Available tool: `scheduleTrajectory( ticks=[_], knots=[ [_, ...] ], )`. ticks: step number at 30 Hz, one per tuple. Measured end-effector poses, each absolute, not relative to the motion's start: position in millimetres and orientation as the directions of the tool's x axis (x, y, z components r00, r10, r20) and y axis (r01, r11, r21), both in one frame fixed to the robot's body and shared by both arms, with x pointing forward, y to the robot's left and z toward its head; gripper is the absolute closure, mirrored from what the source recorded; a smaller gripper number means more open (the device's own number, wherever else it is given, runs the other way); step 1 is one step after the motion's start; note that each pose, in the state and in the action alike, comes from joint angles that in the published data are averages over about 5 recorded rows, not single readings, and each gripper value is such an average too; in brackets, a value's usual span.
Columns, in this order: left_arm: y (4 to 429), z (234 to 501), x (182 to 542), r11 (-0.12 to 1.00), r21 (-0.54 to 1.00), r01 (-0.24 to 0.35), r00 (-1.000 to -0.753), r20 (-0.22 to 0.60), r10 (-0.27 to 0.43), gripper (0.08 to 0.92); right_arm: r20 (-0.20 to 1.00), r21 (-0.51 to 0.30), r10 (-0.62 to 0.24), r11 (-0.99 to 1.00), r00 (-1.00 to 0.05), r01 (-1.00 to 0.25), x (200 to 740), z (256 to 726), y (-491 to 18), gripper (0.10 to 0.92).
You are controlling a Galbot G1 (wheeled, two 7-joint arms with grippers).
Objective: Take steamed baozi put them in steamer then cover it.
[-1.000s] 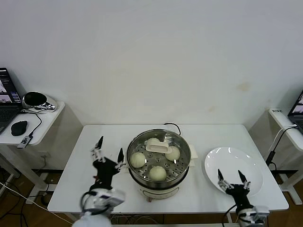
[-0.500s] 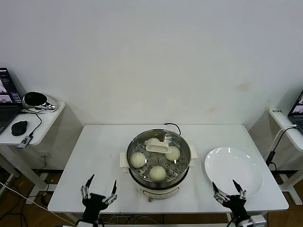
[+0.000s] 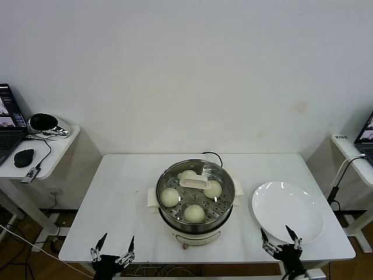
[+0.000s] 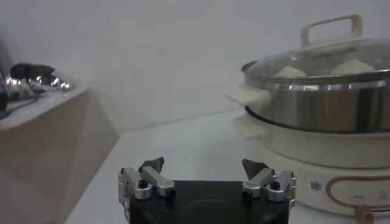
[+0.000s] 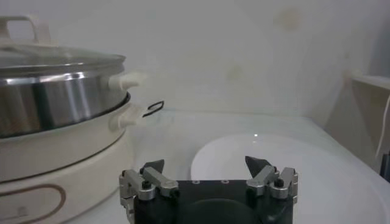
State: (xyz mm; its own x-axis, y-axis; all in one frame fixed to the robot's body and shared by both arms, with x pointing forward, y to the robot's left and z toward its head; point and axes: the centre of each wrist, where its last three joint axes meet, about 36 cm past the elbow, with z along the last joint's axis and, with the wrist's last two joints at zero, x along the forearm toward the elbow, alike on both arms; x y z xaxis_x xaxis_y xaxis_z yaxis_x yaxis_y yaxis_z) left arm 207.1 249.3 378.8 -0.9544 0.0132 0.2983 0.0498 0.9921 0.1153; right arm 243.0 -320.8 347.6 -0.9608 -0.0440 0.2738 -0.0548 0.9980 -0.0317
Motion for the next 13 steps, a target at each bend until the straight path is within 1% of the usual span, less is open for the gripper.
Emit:
scheduleTrajectory(
  ticks=[3,8,13],
  knots=[
    [251.8,379.8,203.0,0.995,0.091,0.043,-0.952,0.307,0.013,0.177,0.281,-0.043,-0.035,0.998,-0.959,-0.049,241.9,348.7,-322.7,0.2],
    [251.9,383.2,197.5,0.996,0.069,0.052,-0.949,0.314,0.028,0.177,0.288,-0.057,-0.026,0.997,-0.957,-0.044,240.6,353.0,-325.7,0.2],
    [250.3,385.9,194.0,0.997,0.061,0.049,-0.947,0.321,0.027,0.177,0.283,-0.066,-0.023,0.997,-0.959,-0.043,241.0,357.4,-325.9,0.2]
  ],
)
